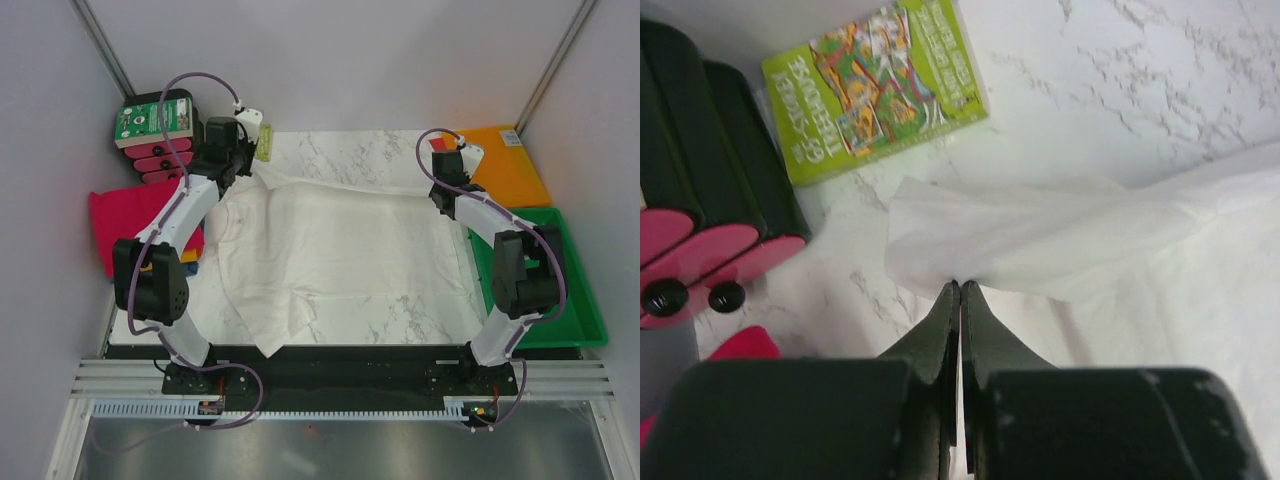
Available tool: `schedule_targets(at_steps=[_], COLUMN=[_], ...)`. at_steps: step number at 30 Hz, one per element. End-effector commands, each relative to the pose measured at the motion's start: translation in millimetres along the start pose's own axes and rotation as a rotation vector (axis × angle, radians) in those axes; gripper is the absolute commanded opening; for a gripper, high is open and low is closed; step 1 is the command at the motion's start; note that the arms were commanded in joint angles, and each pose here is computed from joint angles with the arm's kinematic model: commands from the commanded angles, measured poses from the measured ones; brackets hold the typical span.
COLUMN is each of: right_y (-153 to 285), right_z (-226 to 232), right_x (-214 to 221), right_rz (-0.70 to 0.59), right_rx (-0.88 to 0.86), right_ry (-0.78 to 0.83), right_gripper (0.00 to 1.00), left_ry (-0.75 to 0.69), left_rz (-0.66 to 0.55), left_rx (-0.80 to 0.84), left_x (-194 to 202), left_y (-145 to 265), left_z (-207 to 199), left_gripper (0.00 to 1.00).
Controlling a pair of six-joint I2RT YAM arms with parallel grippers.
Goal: Fold and stack the t-shirts
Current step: Fold the tshirt
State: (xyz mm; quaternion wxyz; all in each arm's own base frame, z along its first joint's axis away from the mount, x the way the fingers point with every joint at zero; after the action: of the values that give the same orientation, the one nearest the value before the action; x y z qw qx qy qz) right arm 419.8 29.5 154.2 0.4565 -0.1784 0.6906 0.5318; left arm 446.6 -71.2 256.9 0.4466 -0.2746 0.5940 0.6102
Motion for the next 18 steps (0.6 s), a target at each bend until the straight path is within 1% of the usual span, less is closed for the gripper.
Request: schedule_targets(at_steps=[1,6,16,18], right_y=[10,6,-3,-5], right_z=[-7,-11,-11,-12], right_x=[-2,6,21,29], right_rz=[-0.032,-0.013,0.027,0.049], right_rx=[0.025,0.055,0.078,0.084], right_ry=[-0.042,-0.029,-0.01,-0.005], right_gripper=[0.0,0.0,0.0,0.0], left_ry=[0.04,0.039,0.035,0.03], left_rz=[0.0,0.053,0.125,0.15], left_rx=[0.032,0.049,0.075,0.078], left_x=[13,43,78,89], left_y=[18,30,56,55], left_z=[-5,-9,-14,-15], left_gripper=[0.02,0.02,0.02,0.02])
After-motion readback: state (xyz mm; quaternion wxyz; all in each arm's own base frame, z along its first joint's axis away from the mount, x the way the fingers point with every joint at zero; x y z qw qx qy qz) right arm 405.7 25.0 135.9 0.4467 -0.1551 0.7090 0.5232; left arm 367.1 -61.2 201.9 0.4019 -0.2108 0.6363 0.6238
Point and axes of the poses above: each gripper's point midway between its finger pads, its own y axis back along the fingers, its own z axis along the line the jaws close on, x = y × z, the point moved 7 cm from there along y, back along the fingers, and after that the axes turned 7 degrees about y, right-handed, at the moved point
